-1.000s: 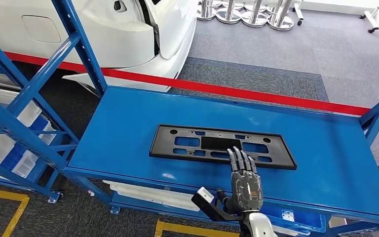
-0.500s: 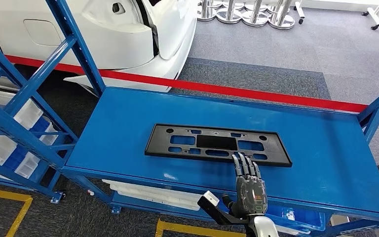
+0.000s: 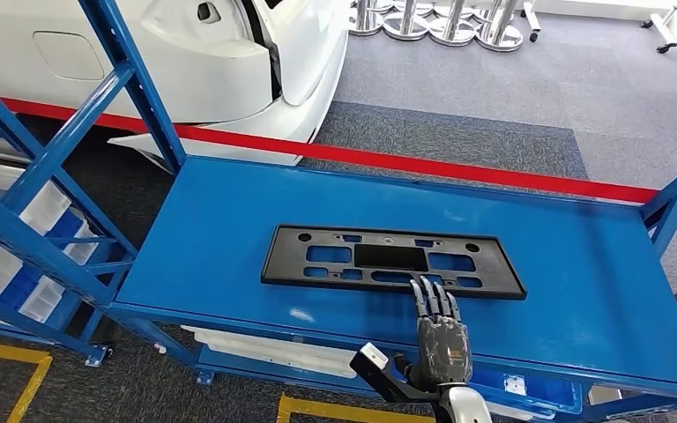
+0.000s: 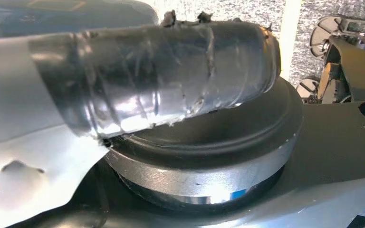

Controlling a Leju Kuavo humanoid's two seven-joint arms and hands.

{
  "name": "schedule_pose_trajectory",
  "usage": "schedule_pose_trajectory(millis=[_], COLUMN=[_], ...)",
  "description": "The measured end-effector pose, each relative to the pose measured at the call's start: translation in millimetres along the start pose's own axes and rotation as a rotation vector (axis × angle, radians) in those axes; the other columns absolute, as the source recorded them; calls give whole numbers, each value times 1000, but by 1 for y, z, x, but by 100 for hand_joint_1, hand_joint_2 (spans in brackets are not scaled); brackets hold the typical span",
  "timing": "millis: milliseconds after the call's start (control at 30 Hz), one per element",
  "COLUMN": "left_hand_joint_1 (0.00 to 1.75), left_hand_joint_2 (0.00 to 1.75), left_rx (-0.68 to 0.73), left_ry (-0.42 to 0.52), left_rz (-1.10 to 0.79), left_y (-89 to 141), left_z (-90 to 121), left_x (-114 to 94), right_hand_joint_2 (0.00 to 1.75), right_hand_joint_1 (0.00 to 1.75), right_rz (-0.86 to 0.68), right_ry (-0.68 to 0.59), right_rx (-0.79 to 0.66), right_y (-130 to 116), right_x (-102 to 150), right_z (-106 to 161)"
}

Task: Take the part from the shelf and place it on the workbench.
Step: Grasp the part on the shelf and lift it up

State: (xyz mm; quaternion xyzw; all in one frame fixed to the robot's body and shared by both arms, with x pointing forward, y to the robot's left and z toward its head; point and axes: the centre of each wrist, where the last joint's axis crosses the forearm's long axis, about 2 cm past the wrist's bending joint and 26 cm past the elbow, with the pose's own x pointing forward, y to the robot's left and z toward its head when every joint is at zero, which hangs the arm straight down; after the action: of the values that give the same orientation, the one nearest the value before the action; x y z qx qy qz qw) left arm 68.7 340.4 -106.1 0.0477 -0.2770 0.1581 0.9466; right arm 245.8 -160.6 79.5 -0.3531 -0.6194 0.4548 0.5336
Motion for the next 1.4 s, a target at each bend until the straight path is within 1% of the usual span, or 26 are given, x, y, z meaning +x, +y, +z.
schedule_pose_trajectory(millis=[267,600,833,1167,1400], left_hand_joint_1=[0,0,0,0,0], left_hand_joint_2=[0,0,0,0,0], left_rx=[-1,2,11,7,-7], left_ry=[6,8,13,4,0], left_rz=[0,-2,-3,-1,-8], left_y=[-1,0,3,0,-1], left_z=[1,0,0,1,0], left_x=[-2,0,-1,-2,-1], right_hand_joint_2=[175,175,175,175,175], right_hand_joint_1=[0,0,0,0,0], right_rz=[16,23,38,60,67], right_ry=[17,8,7,30,9], right_rx=[12,24,17,-2,-6], right_y=[5,9,6,1,-5], right_x=[-7,-4,-5,-14,-8], right_z=[6,11,8,4,3])
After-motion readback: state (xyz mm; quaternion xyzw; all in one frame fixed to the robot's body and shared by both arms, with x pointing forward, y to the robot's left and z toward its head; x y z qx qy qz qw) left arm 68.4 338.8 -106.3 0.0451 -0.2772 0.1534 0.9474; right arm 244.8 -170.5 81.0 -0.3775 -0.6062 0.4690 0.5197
